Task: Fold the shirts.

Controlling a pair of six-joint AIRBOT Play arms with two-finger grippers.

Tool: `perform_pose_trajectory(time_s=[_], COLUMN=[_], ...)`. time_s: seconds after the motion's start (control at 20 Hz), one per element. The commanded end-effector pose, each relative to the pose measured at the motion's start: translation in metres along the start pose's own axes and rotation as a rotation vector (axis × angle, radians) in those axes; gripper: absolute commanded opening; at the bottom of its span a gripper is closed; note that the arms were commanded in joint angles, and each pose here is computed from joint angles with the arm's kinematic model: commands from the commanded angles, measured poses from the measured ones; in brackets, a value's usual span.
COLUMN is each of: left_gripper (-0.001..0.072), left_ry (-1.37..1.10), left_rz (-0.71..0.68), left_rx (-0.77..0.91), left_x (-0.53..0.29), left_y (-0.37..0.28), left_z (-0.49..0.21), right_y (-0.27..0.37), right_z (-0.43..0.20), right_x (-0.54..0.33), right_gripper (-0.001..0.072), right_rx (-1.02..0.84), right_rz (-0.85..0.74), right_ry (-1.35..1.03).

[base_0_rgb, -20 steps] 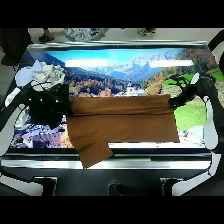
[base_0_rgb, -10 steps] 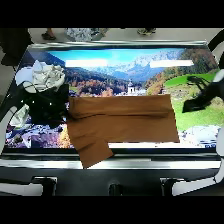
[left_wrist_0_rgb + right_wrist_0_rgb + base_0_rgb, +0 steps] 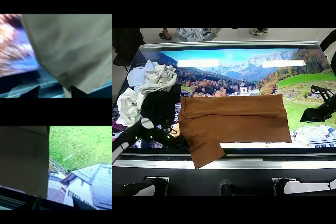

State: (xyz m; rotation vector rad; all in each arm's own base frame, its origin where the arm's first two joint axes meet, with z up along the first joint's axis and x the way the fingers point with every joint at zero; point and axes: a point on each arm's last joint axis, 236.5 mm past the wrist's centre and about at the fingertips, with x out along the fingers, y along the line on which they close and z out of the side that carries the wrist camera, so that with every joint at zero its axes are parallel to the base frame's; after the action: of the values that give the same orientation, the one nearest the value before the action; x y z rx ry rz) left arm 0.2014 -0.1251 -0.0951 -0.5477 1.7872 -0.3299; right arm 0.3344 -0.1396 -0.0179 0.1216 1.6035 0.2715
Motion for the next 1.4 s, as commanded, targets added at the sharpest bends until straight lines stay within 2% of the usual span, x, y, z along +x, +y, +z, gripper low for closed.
perform_pose_trajectory(time_s=[0.0,0.15,0.25,0.35,0.4,0.5,0.75,1.0,1.05,1.1,1.15,1.2,1.35], left_gripper=[0.0475,0.0433,0.0291,0.0093,0.0028,0.0027,0.0027,0.0028,0.0028,0.0027,0.0028,0.0027,0.0026], left_ry=[-0.027,-0.082,-0.114,-0.119,-0.119,-0.12,-0.12,-0.12,-0.121,-0.121,-0.122,-0.123,-0.158], left_rz=[-0.068,-0.052,-0.049,-0.049,-0.049,-0.048,-0.048,-0.048,-0.048,-0.047,-0.047,-0.046,-0.051], left_rx=[-0.01,-0.02,-0.041,-0.044,-0.041,-0.027,-0.027,-0.016,-0.016,-0.009,0.002,0.012,0.085], left_x=[0.029,0.033,0.032,0.032,0.032,0.032,0.032,0.032,0.032,0.032,0.032,0.032,0.022], left_y=[-0.018,-0.021,-0.02,-0.02,-0.02,-0.02,-0.02,-0.02,-0.02,-0.02,-0.02,-0.02,-0.029], left_z=[-0.012,0.0,0.008,0.009,0.009,0.009,0.008,0.009,0.009,0.009,0.009,0.009,0.017], right_y=[0.002,0.001,0.003,0.011,0.016,0.029,0.046,0.051,0.051,0.05,0.05,0.053,0.052], right_z=[0.004,0.004,0.0,-0.015,-0.026,-0.046,-0.074,-0.058,-0.054,-0.052,-0.052,-0.053,-0.048], right_x=[0.001,0.001,0.004,0.019,0.031,0.056,0.1,0.112,0.113,0.113,0.113,0.112,0.102], right_gripper=[0.05,0.05,0.05,0.0502,0.0509,0.0549,0.055,0.0534,0.0479,0.0342,0.0163,0.0047,0.0041], right_rx=[-0.007,-0.007,-0.006,0.005,0.012,0.021,0.023,0.055,0.064,0.078,0.08,0.079,0.025], right_rz=[0.014,0.013,0.025,0.066,0.094,0.157,0.23,0.248,0.248,0.241,0.242,0.253,0.237], right_ry=[-0.028,-0.03,-0.014,0.042,0.079,0.141,0.194,0.113,0.097,0.088,0.09,0.095,0.059])
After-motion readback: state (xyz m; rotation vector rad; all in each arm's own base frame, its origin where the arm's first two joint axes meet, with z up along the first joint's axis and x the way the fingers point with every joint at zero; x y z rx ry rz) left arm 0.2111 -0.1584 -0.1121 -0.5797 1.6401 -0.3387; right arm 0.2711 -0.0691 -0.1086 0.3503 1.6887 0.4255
